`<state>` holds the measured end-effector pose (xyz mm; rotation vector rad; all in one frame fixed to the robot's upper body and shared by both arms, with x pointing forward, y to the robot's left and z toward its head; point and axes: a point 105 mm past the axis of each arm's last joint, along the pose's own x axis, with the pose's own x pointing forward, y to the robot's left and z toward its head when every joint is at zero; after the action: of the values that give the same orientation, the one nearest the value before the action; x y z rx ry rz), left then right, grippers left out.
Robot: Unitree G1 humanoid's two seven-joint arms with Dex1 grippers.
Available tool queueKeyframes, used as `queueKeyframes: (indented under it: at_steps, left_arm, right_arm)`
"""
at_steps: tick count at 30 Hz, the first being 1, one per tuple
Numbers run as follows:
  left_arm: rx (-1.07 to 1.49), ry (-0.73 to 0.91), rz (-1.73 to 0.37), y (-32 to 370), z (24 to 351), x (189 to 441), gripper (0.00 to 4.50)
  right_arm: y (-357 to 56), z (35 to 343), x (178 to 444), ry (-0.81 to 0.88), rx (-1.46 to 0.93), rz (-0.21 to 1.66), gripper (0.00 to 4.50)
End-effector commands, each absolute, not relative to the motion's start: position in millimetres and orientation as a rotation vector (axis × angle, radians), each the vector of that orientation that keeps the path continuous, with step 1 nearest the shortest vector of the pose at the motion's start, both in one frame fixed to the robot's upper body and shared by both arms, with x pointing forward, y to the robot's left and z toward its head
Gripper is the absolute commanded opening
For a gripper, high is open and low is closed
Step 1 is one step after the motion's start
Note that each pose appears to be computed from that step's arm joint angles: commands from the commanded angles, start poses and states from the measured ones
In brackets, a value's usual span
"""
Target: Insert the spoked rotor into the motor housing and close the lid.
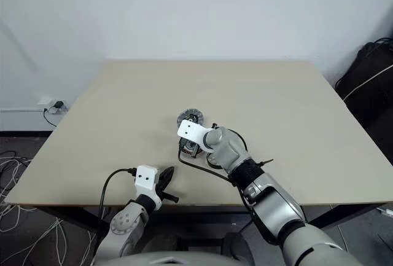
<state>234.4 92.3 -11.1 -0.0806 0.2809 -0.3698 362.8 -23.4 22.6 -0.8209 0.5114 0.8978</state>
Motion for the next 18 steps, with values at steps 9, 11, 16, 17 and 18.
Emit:
queueKeyframes:
  at_steps: [9,11,16,17,18]
  left_arm:
    - [-0.093,0.245,-0.386,86.8,-4.3,236.9,0.00]
    - [-0.093,0.246,-0.386,86.6,-4.5,236.7,0.00]
    - [-0.093,0.246,-0.384,86.6,-4.6,236.6,0.00]
    - [-0.093,0.246,-0.383,86.7,-4.6,236.6,0.00]
    - [-0.093,0.246,-0.383,86.9,-4.7,236.6,0.00]
  right_arm:
    - [-22.6,31.9,366.0,0.516,-0.808,0.922,0.01]
    - [-22.9,30.8,366.4,0.521,-0.804,0.919,0.01]
    - [-21.9,31.7,369.7,0.521,-0.786,0.905,0.01]
    - [-21.6,31.9,370.2,0.521,-0.786,0.905,0.01]
    - [-21.4,32.1,370.5,0.521,-0.787,0.906,0.01]
